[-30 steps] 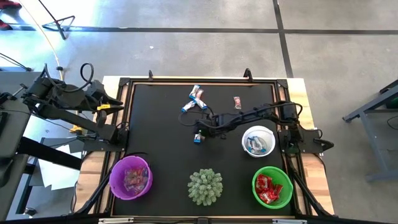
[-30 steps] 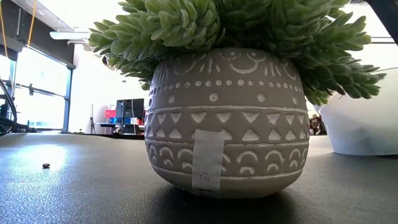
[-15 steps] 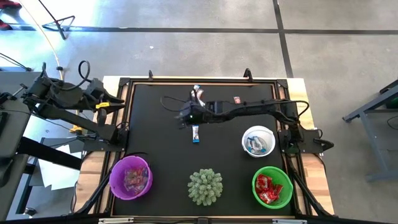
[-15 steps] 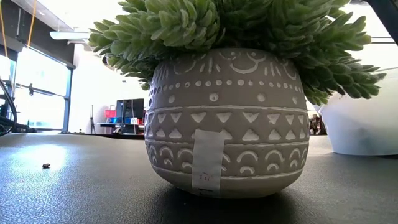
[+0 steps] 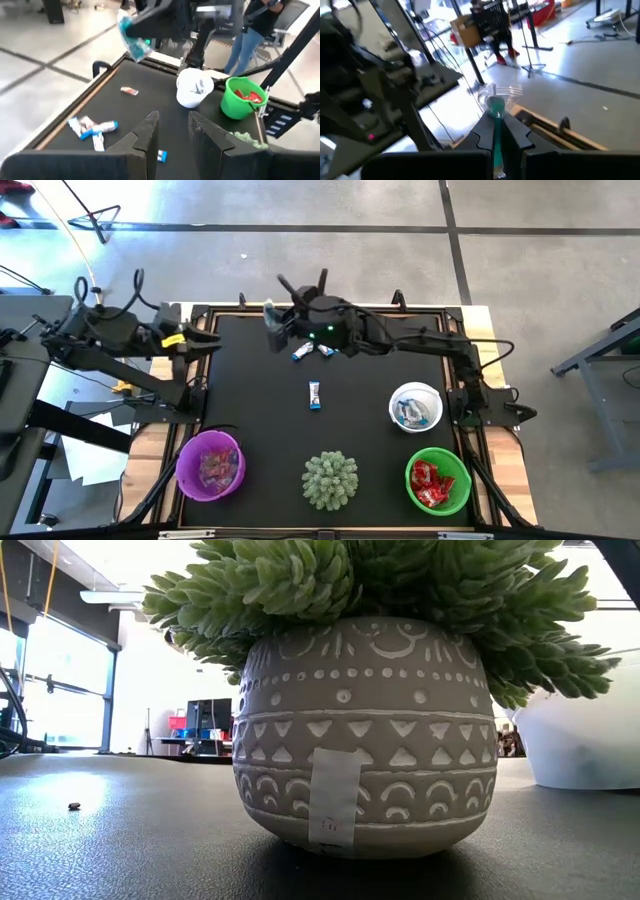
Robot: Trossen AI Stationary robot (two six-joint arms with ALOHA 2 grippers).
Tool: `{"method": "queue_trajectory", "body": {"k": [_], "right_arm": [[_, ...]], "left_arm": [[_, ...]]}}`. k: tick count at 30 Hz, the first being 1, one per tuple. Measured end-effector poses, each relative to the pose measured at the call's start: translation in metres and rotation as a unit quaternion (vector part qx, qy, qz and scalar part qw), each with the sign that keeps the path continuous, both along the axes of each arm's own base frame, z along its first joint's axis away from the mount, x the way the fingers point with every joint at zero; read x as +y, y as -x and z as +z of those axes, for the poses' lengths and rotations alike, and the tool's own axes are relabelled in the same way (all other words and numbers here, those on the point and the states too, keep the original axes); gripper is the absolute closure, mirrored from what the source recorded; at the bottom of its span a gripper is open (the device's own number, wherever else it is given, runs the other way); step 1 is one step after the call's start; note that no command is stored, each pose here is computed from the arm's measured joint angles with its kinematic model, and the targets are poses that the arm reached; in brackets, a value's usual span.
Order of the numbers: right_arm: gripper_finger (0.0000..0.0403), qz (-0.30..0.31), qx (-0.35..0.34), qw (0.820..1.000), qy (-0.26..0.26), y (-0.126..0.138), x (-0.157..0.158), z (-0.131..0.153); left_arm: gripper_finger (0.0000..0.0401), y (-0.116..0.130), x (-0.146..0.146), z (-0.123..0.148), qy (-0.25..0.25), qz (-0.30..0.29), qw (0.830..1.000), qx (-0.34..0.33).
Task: Sort candy
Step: Put the transparent candy wrapper into the purple bucket
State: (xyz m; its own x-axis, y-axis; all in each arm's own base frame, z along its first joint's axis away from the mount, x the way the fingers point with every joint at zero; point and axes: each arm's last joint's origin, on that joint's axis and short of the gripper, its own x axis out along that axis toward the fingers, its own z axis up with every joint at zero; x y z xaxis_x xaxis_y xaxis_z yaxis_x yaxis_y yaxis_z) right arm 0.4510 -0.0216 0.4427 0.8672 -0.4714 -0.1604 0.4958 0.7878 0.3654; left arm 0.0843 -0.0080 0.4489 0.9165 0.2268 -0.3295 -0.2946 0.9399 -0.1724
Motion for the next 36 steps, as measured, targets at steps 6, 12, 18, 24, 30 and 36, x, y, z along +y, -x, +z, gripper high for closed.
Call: {"method": "queue_trajectory", "body": {"k": [6,12,18,24,30,36], "right_arm": [[0.0398,-0.012,-0.022,0.999,0.030,0.006,0.015,0.019],[0.0398,0.005,-0.043,0.998,0.053,0.006,0.031,0.025],[0.0398,0.015,-0.062,0.996,0.069,0.006,0.040,0.030],[0.0398,0.017,-0.064,0.995,0.070,0.006,0.040,0.030],[0.0398,0.042,-0.063,0.994,0.079,0.006,0.046,0.031],[0.0398,0.050,-0.057,0.993,0.091,0.006,0.052,0.031]], "left_arm": [[0.0311,-0.022,-0.005,0.011,-0.062,-0.011,0.997,-0.036],[0.0311,-0.035,-0.008,0.014,-0.105,-0.022,0.993,-0.044],[0.0311,-0.045,-0.011,0.020,-0.125,-0.026,0.989,-0.068],[0.0311,-0.057,-0.014,0.017,-0.133,-0.030,0.989,-0.055],[0.0311,-0.069,-0.017,0.014,-0.164,-0.039,0.985,-0.042],[0.0311,-0.074,-0.016,0.014,-0.193,0.006,0.981,-0.030]]}}
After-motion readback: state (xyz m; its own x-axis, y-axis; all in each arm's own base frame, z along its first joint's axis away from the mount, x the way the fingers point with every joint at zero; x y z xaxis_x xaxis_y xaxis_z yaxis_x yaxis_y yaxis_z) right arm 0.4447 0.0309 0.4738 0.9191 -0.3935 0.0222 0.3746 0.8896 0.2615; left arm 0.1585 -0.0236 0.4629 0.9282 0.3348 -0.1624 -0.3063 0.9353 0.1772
